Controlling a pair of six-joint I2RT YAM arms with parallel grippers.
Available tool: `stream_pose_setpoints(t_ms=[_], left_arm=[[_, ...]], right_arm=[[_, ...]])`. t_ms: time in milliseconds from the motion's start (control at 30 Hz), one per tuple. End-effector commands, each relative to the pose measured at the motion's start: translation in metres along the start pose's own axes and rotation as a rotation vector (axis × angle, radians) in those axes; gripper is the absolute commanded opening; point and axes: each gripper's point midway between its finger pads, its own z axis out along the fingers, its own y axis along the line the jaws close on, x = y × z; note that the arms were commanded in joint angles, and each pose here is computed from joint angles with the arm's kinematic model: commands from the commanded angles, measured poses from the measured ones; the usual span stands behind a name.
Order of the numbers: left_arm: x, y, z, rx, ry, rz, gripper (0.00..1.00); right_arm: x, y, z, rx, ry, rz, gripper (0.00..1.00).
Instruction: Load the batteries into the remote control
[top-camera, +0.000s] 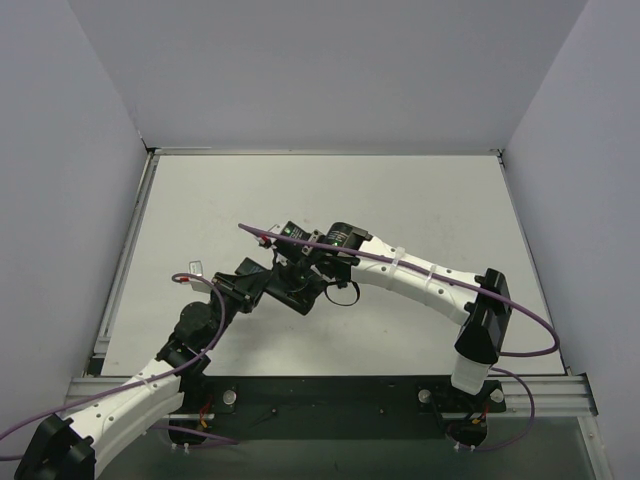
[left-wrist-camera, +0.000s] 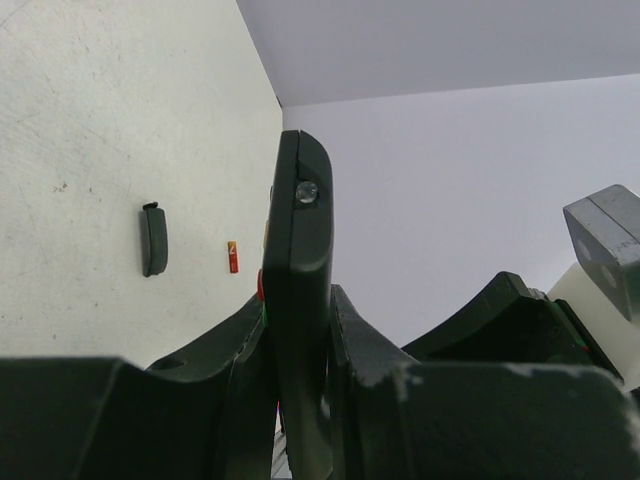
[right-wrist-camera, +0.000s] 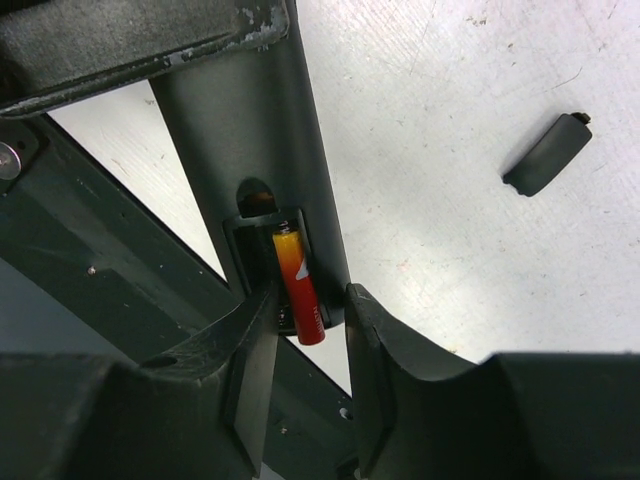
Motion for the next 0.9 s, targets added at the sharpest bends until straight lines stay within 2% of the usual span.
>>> stream_pose_setpoints(t_ms=[0, 233, 533, 733, 833, 867], left_arm=[[0.004, 0.044, -0.017, -0.03, 0.007, -0.038, 0.0], [0.003, 0.048, -0.017, -0.041, 0.005, -0.039, 0.0], [0.006, 0.051, -0.018, -0.058, 0.019, -0.055, 0.0], [0.013, 0.048, -0.018, -0.066, 0.069, -0.056, 0.0], [0.016, 0.046, -0.016, -0.068, 0.094, -0.042, 0.0], [0.02, 0.043, -0.016, -0.066, 0.122, -0.038, 0.0]], right_arm=[[-0.011, 0.001, -0.025, -0.003, -0.073, 0.005, 0.3], [-0.02, 0.003, -0.043, -0.016, -0.131, -0.001, 0.42], [-0.032, 0.006, -0.08, -0.069, -0.273, -0.061, 0.7], [-0.027, -0.004, -0.092, -0.135, -0.381, -0.213, 0.72], [-0.025, 0.006, -0.107, -0.285, -0.479, -0.297, 0.72], [-0.023, -0.003, -0.1, -0.302, -0.495, -0.29, 0.72]])
